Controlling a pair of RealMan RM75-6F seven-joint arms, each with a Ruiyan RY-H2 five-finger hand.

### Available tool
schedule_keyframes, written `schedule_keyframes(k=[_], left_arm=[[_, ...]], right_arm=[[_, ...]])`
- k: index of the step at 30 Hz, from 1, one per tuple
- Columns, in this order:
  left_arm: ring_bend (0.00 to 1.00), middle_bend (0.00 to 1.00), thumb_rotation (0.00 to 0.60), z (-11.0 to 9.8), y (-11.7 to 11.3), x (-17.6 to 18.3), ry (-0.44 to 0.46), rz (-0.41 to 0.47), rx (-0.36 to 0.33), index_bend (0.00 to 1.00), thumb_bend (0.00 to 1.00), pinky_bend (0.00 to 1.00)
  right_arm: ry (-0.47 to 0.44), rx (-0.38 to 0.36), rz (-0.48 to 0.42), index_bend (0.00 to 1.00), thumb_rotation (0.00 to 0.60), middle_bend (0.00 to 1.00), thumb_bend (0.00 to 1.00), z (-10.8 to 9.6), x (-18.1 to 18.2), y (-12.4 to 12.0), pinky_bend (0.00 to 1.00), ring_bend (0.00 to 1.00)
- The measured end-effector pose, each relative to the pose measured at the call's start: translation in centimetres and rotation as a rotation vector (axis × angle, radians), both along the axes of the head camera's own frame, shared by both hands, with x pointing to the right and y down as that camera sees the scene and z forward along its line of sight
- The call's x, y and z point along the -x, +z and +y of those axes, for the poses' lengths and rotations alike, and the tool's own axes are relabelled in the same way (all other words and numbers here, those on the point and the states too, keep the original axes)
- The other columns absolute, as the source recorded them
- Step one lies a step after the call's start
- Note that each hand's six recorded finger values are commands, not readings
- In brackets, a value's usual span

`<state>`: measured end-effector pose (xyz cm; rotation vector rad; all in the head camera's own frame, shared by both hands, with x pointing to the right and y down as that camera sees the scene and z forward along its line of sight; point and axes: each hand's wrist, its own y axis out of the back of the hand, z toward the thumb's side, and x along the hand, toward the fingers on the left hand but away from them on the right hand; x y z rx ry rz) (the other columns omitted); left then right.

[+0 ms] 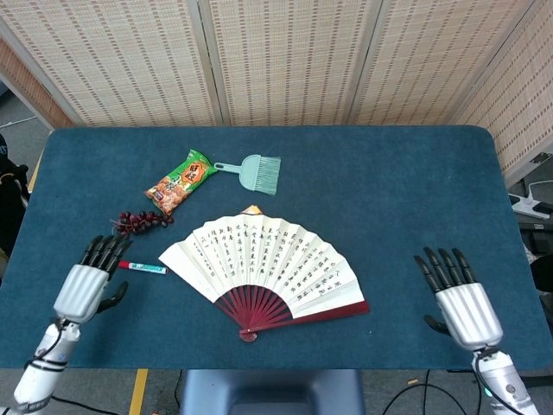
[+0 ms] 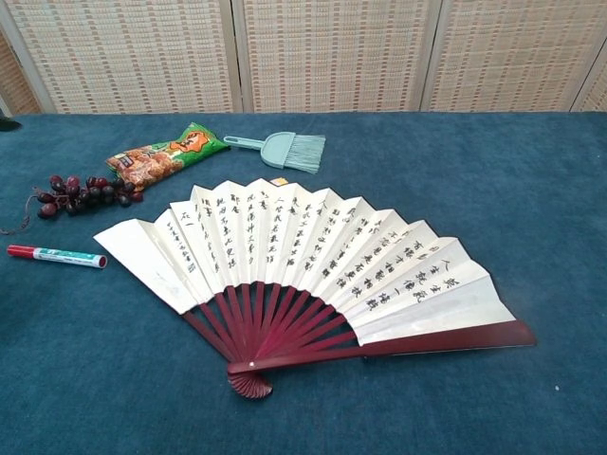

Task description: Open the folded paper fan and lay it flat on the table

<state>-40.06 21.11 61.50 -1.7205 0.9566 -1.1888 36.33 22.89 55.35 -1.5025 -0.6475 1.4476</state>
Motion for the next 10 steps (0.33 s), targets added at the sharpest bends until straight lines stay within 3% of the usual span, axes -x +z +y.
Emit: schedule_keyframes(k=[3, 5, 10], left_arm=[[0.0, 0.0, 0.6, 1.0, -2.5, 0.8, -0.048, 0.088, -0.068, 0.0, 0.41, 0.03], [0.0, 0.0, 0.6, 1.7, -3.2, 1.1, -0.057, 0.091, -0.082, 0.0, 0.41, 0.03], [0.0, 0.0, 0.6, 3.7, -4.0, 2.3, -0.043, -0.074, -0.101, 0.0, 0.41, 0.03]], right_arm=[[0.073, 0.055, -0.05, 0.0, 0.539, 0.0, 0.0, 1.4, -0.8, 0.7, 0.0, 0.0], [0.098, 0.094, -0.076, 0.0, 0.542, 0.0, 0.0, 2.2, -1.0, 1.1, 0.0, 0.0], [0.153, 0.063, -0.085, 0.0, 0.541, 0.0, 0.0, 2.1, -2.0, 0.8, 0.0, 0.0]])
